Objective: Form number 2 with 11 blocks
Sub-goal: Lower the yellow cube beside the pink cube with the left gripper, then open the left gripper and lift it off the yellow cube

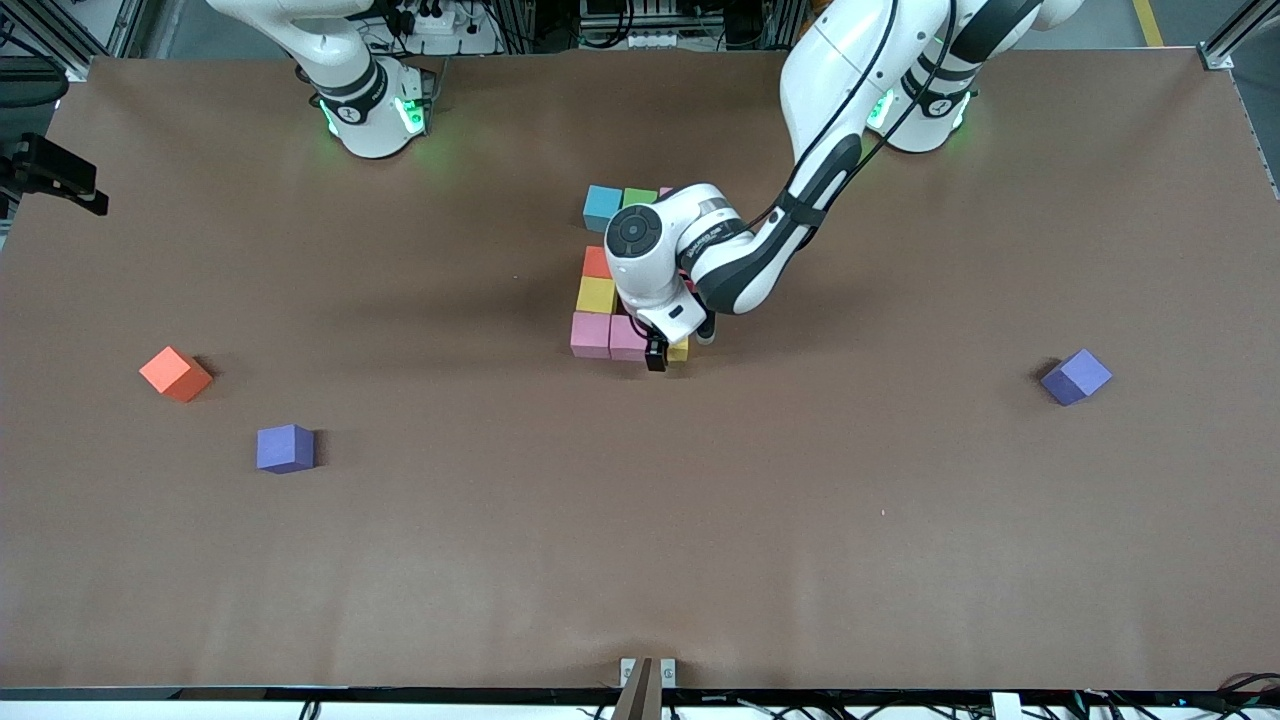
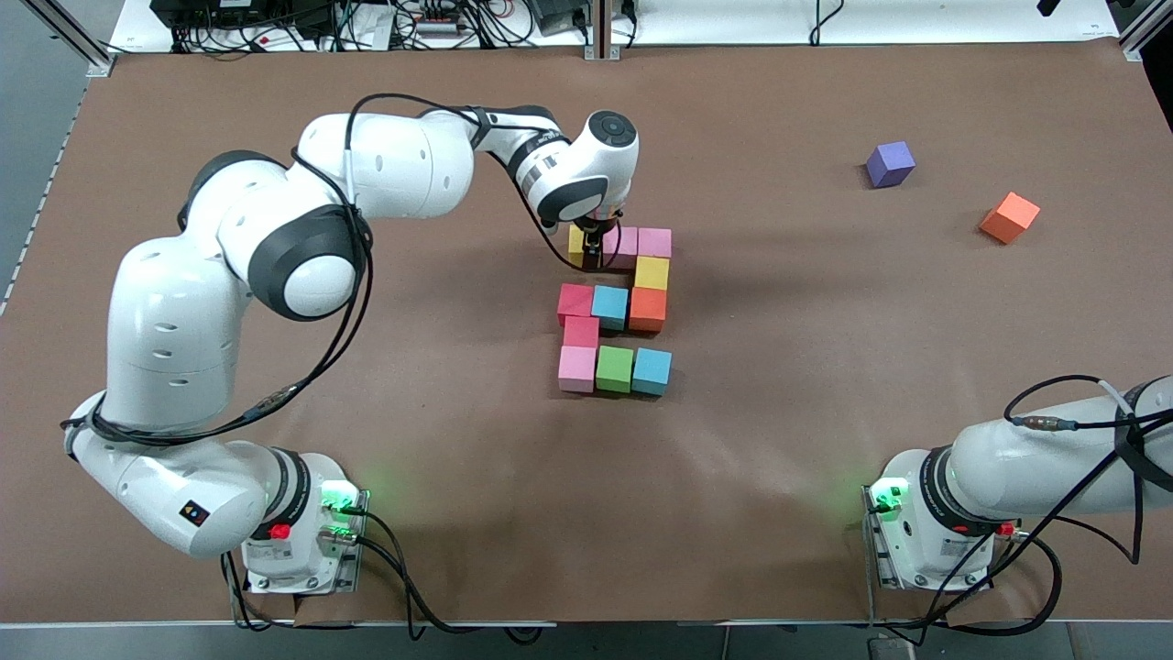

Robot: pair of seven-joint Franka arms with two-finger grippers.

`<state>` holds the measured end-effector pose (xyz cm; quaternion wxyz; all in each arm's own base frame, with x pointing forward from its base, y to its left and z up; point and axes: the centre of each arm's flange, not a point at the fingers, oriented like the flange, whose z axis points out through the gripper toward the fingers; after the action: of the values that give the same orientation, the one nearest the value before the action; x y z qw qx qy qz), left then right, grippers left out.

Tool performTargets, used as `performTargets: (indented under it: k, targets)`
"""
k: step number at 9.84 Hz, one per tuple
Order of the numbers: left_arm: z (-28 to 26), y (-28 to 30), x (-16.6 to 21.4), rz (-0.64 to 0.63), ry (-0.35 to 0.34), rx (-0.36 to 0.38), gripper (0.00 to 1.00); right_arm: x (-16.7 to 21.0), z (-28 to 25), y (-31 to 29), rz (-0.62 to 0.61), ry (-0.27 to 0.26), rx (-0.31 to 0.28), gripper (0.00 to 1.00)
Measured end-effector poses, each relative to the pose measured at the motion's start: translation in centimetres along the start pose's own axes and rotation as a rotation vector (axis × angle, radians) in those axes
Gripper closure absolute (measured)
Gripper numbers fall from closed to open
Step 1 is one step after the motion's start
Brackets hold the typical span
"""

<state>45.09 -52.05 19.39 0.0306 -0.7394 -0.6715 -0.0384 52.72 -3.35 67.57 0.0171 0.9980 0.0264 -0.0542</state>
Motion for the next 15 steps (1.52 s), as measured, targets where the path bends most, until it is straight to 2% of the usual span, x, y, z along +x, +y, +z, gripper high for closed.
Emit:
performTargets:
  k: [6,10,13,15]
  targets:
    - [-3.0,0.7,0.2,-0.009,-0.016,-0.034,0.00,0.0,0.0,0.1,0.002,0.001,-0.001,0.00]
    - [-7.1,1.8,0.9,0.002,-0.040,-0.082,0.00,-0.3,-0.8,1.3,-0.001,0.017,-0.005,0.00]
    - [-9.8,2.7,2.0,0.034,-0.049,-0.111,0.00,-1.9,-1.5,6.2,-0.068,0.014,0.009,0.00]
    - [-12.6,2.7,2.3,0.107,-0.049,-0.138,0.00,-3.9,-3.7,8.5,-0.053,0.030,0.018,0.00]
